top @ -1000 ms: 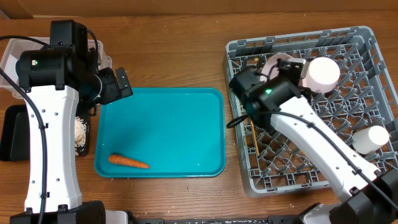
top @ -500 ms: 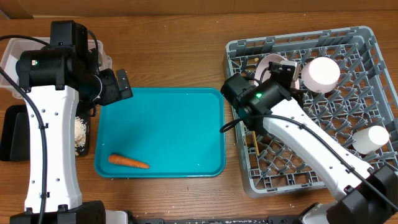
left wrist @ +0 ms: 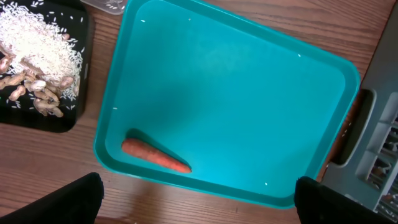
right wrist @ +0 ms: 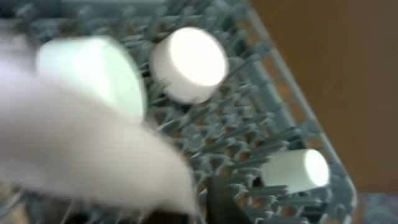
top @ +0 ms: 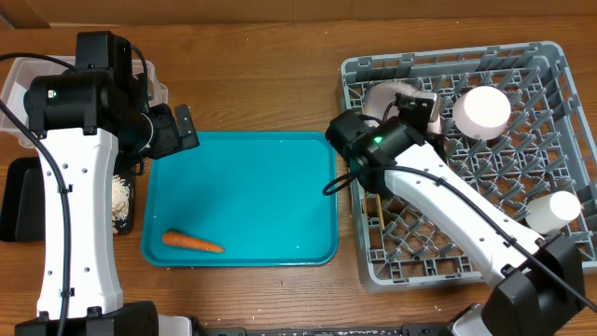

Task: Sort waste into correct bins and load items into the dishwasher

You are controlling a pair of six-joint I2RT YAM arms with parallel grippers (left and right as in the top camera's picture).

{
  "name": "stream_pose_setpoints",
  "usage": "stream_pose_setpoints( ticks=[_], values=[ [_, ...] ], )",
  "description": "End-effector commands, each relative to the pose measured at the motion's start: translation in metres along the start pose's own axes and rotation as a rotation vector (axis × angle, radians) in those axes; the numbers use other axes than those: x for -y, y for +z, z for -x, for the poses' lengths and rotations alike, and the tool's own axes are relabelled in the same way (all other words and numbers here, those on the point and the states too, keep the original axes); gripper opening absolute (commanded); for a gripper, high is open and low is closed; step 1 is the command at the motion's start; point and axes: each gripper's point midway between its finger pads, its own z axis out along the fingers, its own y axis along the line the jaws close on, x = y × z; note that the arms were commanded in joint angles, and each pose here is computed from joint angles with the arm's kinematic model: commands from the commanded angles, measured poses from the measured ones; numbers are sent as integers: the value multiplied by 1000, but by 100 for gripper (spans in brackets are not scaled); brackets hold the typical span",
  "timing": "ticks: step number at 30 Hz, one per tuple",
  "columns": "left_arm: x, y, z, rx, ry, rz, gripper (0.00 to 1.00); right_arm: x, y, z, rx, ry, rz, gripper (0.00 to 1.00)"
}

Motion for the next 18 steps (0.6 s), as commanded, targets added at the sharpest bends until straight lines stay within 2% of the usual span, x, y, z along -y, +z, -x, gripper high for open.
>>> stream_pose_setpoints(
  ticks=[1,5,8,12,15,18],
  values=[
    [0,3,-1,-10,16,-2,100,-29,-14,-20,-88,-14,115,18],
    [0,3,-1,-13,16,-1,100,-36,-26,-17,-80,-11,156,23],
    [0,3,-2,-17,16,0,100,-37,-29,-17,-89,-10,171,40],
    [0,3,-3,-19,15,1,100,-28,-34,-17,-107,-11,176,42],
    [0,3,-3,-19,15,1,100,-13,-44,-11,-121,65,180,64],
    [0,3,-3,-20,15,1,100,5,-60,7,-106,147,213,71]
  ],
)
